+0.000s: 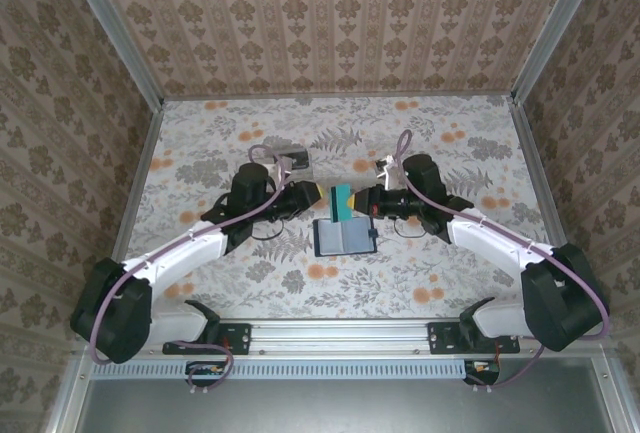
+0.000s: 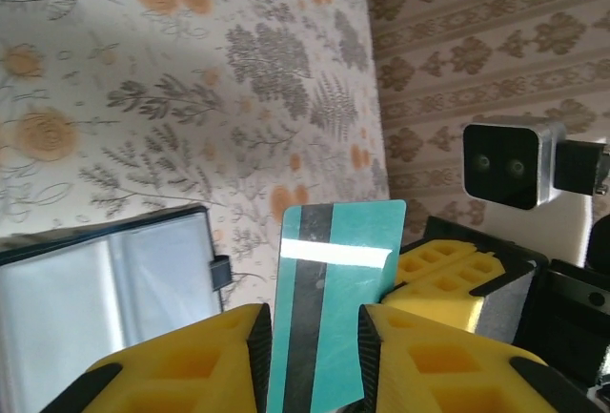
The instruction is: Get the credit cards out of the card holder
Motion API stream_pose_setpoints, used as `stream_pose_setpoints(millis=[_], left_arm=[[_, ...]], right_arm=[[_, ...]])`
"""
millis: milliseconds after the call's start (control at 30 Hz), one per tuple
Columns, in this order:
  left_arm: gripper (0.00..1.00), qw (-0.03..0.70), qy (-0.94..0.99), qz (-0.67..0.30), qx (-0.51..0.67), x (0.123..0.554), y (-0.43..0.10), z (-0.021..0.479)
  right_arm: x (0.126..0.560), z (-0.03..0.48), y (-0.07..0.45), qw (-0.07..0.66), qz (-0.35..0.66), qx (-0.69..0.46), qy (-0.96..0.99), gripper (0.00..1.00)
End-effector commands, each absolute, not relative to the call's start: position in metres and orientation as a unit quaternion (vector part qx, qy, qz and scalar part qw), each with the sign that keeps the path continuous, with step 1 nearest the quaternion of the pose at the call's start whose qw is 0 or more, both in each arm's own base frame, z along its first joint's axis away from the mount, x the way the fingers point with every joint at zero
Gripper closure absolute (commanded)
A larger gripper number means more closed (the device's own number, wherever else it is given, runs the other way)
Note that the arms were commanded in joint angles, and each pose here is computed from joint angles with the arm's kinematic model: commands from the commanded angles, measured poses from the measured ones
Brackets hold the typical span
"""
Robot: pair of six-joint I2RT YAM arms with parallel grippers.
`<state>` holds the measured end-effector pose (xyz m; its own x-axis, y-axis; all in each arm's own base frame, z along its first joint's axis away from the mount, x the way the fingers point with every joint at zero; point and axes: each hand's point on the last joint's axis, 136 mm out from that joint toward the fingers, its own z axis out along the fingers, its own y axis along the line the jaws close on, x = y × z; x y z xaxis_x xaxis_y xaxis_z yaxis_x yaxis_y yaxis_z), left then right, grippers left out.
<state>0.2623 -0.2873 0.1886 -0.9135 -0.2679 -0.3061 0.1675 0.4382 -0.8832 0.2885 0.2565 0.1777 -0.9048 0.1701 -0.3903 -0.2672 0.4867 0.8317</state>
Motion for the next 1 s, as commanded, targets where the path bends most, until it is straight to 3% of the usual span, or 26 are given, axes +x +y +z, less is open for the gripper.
stream_pose_setpoints(millis=[0,267,833,867,933,967], left_arm=[[0.68,0.193,0.803,-0.564,-0.026,0.259,-0.295,0.197],[0.70,0.182,0.799,-0.572,-0.022,0.256,-0.298,0.195],[1.00,0.195,0.776,-0.600,0.016,0.249,-0.306,0.223],[1.00,0.197,0.774,-0.601,0.017,0.249,-0.306,0.226],[1.00,0.202,0.773,-0.601,0.020,0.249,-0.305,0.229],[1.00,0.204,0.774,-0.599,0.022,0.249,-0.304,0.230]], right_arm=[[0.291,0.216,0.265,0.236,0.556,-0.048,0.796,1.00],[0.291,0.218,0.268,0.231,0.571,-0.048,0.787,1.00],[0.291,0.205,0.271,0.213,0.569,-0.049,0.793,1.00],[0.291,0.204,0.271,0.211,0.569,-0.049,0.794,0.91],[0.293,0.200,0.270,0.209,0.563,-0.045,0.798,0.53],[0.293,0.198,0.269,0.208,0.560,-0.043,0.801,0.45]])
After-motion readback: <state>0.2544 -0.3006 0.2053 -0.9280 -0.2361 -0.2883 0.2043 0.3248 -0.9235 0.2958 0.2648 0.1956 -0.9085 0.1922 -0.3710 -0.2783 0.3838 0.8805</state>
